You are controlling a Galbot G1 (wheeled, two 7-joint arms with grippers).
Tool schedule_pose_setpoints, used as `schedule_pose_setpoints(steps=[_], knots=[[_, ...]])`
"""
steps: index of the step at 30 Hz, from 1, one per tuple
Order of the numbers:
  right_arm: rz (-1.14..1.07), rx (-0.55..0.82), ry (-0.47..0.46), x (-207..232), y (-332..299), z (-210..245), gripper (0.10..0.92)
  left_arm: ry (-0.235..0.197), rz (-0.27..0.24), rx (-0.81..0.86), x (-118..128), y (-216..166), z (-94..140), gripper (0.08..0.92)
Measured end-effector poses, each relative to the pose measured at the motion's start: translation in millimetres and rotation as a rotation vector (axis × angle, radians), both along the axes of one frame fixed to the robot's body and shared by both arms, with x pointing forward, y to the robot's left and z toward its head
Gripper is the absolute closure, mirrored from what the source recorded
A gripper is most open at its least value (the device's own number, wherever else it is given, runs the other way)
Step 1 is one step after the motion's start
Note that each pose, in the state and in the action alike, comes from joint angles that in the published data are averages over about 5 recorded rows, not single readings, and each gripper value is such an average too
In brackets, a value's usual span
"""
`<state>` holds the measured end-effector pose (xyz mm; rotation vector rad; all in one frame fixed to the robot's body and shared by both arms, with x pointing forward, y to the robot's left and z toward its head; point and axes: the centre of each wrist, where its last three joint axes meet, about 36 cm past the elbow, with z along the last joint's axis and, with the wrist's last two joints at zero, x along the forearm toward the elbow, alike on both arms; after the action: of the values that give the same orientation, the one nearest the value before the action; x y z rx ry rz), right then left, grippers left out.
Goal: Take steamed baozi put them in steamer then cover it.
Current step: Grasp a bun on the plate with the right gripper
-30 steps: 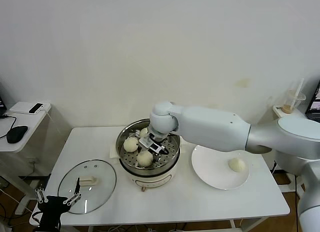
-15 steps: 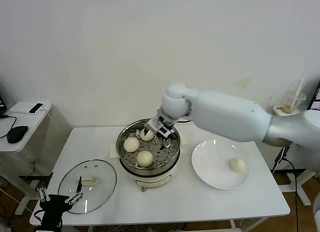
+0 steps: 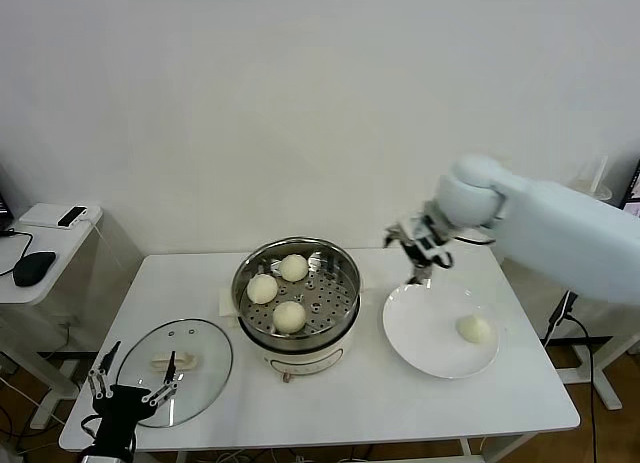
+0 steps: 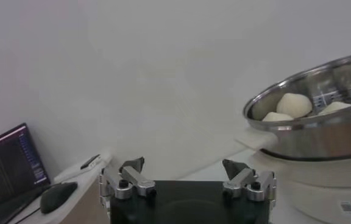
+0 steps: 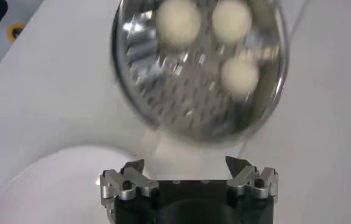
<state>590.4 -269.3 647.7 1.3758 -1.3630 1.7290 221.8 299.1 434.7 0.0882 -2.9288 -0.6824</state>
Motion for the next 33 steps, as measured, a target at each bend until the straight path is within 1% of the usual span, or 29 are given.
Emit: schedule_pose_setpoints(steps=[7,16,24,33], knots=[[-0.120,-0.025,0.038,-23,-62,-40,0.200,0.003,-0.017,-0.002,-1,-5,2,0.177],[-0.223,-0.063,0.068,-37,-107,-86,0.200,0.010,-0.020,-0.004,-2,-7,0,0.177],[-0.304,-0.078,0.084,-26,-131,-118,0.200,0.011,-0.017,0.002,-1,-5,1,0.177],[-0.346,-0.068,0.110,-3,-131,-154,0.200,0.015,-0.007,0.005,-2,-3,1,0.177]])
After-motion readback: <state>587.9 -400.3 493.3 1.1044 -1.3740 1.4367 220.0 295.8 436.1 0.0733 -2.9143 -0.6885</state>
